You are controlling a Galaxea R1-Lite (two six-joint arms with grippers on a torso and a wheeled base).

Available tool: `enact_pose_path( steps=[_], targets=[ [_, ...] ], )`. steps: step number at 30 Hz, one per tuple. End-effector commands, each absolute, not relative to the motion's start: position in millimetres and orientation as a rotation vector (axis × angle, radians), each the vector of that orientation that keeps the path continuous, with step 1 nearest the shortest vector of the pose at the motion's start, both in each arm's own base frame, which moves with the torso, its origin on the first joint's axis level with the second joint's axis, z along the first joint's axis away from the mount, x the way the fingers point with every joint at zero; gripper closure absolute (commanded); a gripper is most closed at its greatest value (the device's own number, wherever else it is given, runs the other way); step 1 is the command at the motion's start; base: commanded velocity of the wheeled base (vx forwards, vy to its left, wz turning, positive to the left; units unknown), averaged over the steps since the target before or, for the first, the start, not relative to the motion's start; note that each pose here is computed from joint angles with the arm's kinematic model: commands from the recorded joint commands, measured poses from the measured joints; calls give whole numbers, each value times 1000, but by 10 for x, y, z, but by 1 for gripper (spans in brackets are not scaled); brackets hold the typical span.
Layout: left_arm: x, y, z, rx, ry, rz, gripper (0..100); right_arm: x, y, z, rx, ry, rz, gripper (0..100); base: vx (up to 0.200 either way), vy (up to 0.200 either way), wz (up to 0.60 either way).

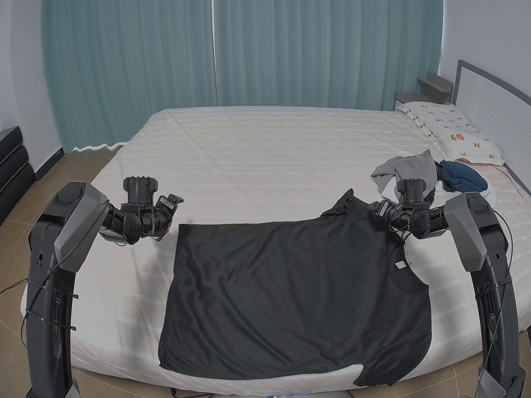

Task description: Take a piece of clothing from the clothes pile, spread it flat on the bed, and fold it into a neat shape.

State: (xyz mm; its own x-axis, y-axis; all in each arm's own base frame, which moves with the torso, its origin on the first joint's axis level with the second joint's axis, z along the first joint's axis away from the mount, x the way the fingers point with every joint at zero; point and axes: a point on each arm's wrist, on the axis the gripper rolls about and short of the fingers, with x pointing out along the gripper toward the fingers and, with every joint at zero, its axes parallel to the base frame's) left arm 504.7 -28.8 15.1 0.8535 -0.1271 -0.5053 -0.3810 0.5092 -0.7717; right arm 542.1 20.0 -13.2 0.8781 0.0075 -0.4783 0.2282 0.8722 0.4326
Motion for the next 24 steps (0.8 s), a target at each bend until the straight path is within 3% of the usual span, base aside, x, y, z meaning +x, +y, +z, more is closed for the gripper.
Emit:
enact_pose_path(
  steps=[1,4,5,24],
  targets=[
    [5043,-297,134,-1037,556,164,0,5455,178,-235,503,489,-126,0,0,0,0],
    [5042,-297,133,-1037,558,165,0,5465,178,-244,503,486,-125,0,0,0,0],
    [5040,-297,129,-1037,559,165,0,5464,178,-253,503,488,-126,100,0,0,0],
    [5070,-546,-63,-897,598,106,0,5496,152,-150,518,418,-122,100,0,0,0]
  ],
)
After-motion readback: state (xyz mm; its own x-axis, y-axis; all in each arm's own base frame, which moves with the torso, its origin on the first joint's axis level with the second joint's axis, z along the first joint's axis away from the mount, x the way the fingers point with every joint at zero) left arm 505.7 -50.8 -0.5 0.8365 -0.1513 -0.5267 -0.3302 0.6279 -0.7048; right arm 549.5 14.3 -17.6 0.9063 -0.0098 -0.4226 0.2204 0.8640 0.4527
